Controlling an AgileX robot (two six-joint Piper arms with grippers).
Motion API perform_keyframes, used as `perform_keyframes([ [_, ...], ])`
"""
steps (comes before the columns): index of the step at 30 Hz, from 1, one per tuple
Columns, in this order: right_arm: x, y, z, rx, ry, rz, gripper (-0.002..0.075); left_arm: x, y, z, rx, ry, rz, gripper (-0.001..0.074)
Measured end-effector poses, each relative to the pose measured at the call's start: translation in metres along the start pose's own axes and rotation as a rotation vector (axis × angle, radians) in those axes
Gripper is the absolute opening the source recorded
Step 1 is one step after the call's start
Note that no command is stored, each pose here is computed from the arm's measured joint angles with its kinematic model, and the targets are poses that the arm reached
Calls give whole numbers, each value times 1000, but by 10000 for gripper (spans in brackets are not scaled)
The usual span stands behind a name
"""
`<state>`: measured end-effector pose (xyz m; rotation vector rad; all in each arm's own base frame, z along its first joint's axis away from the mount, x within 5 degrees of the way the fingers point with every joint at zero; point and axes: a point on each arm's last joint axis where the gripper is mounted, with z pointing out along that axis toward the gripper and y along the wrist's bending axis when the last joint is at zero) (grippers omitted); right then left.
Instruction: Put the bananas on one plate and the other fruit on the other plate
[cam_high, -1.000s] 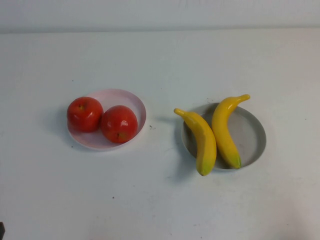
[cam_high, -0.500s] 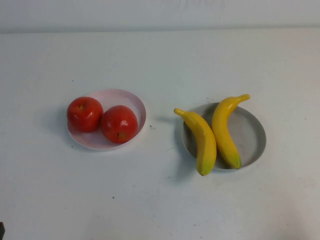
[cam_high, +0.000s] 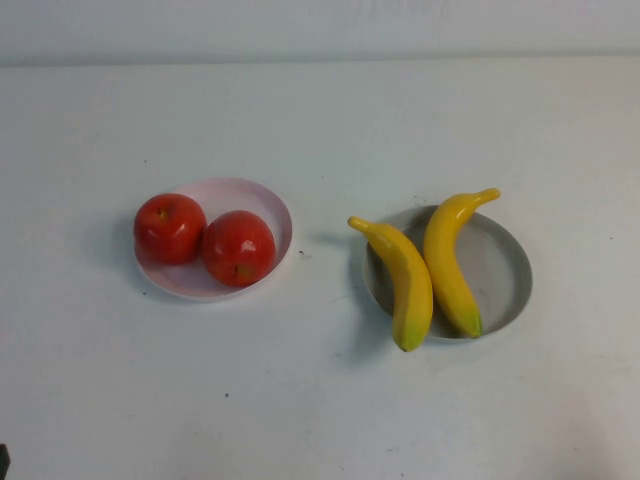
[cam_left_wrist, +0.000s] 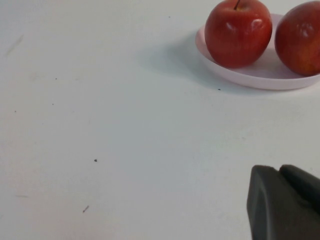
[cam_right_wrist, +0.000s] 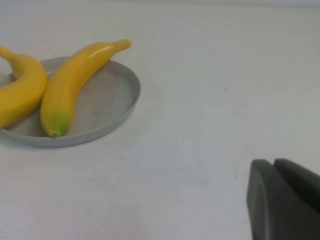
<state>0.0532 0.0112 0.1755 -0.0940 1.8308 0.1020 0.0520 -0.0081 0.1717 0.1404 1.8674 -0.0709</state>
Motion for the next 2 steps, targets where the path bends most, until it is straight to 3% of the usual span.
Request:
perform_keyframes([
  [2,0,0,0,0,0,0,-15,0,0,0,0,0,0,-1],
])
